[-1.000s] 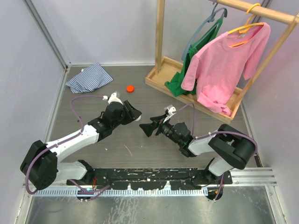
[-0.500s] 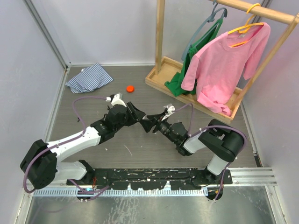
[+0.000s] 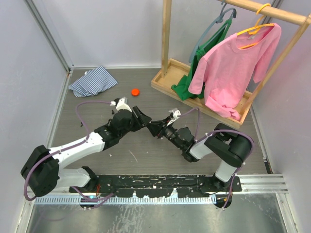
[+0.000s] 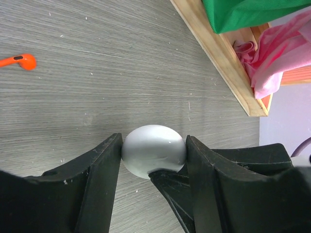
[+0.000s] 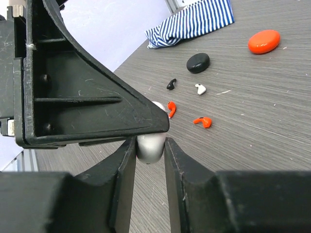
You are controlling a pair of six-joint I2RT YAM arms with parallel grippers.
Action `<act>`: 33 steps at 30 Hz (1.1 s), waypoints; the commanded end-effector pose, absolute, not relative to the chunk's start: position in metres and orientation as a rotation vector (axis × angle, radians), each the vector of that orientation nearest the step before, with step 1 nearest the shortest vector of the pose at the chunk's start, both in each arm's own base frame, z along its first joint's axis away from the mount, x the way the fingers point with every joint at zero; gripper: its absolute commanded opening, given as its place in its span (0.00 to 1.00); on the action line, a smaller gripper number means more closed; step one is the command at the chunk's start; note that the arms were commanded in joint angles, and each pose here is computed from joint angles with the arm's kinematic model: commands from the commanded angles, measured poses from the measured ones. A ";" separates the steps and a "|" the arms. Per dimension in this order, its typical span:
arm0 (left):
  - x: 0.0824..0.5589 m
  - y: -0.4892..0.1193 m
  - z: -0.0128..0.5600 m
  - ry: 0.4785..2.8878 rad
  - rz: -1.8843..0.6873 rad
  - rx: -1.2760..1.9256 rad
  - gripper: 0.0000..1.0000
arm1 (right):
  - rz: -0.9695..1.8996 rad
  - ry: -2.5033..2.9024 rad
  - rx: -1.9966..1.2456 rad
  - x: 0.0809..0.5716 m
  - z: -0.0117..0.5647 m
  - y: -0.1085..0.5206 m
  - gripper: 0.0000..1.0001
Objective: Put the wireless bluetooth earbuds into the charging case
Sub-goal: Pick up the charging case at the center of the board.
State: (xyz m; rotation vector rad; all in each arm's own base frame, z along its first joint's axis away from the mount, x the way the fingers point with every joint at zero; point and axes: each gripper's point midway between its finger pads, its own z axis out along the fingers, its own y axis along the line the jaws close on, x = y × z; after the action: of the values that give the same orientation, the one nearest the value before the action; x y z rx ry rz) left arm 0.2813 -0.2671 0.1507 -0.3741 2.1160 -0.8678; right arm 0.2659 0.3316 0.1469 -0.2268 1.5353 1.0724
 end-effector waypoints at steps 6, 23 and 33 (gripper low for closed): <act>0.280 -0.272 0.198 1.961 -0.967 -0.258 0.69 | 1.132 1.412 -0.239 0.262 0.186 0.334 0.22; 0.254 -0.251 0.259 1.710 -1.224 0.169 0.82 | 1.299 1.299 -0.309 0.247 0.234 0.304 0.22; 0.234 -0.264 0.283 1.576 -1.393 0.384 0.80 | 1.458 1.222 -0.404 0.226 0.263 0.295 0.22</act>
State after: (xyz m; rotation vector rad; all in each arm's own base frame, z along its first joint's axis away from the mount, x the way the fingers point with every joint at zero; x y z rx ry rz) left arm 0.2527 -0.2516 0.2503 0.2006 1.7441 -1.2812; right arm 0.2494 0.2951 0.2301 -0.3196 1.3442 1.3421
